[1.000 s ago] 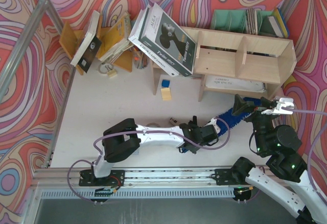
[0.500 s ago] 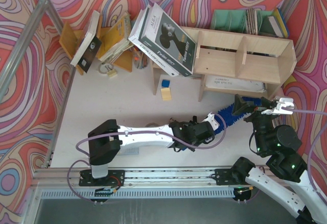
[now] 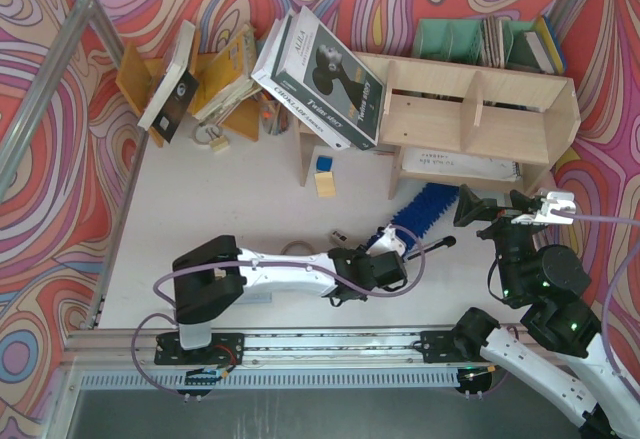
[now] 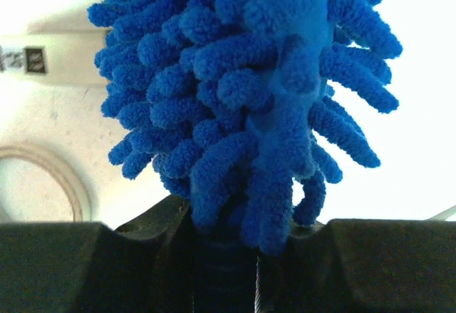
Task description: Dust the bookshelf with a duster
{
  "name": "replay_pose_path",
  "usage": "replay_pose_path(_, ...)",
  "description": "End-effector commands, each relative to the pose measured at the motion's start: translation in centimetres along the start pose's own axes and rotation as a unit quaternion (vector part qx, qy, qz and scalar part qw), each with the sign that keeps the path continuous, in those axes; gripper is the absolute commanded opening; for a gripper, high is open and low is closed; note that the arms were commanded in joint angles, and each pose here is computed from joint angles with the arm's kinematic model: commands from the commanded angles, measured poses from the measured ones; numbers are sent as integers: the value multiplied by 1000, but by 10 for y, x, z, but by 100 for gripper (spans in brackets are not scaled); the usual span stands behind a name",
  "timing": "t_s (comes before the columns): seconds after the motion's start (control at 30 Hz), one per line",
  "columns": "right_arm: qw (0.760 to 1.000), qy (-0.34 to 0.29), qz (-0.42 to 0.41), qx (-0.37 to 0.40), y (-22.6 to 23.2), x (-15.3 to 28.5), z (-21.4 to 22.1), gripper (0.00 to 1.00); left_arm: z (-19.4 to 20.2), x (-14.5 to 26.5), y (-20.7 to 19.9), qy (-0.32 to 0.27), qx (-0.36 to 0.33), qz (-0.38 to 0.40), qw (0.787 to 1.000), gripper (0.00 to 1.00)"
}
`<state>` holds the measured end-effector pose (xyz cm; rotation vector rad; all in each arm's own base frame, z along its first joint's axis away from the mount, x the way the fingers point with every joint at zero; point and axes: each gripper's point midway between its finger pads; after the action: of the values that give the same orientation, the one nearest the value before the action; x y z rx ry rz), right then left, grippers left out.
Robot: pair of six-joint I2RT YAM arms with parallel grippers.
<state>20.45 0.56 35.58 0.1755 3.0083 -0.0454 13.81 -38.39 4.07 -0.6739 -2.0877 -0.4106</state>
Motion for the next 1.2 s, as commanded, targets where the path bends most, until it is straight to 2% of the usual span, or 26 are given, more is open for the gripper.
replay_pose_path(0.0, 1000, -10, 6, -4, -3, 0, -4, 99, -26, 24, 18, -77, 90, -27, 993, 0)
replay_pose_path(0.1, 1000, -10, 5, -1, -2, -1, -4, 99, -20, 35, 30, -98, 136, -30, 985, 0)
replay_pose_path(0.2, 1000, -10, 5, -3, -2, 0, -4, 99, -15, 44, 42, -108, 151, -42, 982, 0)
replay_pose_path(0.37, 1000, -10, 8, -8, -4, 1, -6, 99, -1, 50, 52, -89, 164, -58, 981, 0)
replay_pose_path(0.83, 1000, -9, 6, -6, -1, -2, -6, 99, 23, 56, 63, -35, 136, -77, 987, 0)
replay_pose_path(1.17, 1000, -7, 7, -3, 0, -3, -5, 99, 32, 50, 50, 22, 76, -67, 995, 0)
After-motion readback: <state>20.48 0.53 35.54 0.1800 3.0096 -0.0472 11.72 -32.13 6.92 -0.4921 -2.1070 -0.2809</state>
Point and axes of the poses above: each gripper's point midway between its finger pads, its own x axis back along the fingers, its own y axis along the line the jaws close on, z = x × y, and after that the axes turned 10 degrees about x, right-handed
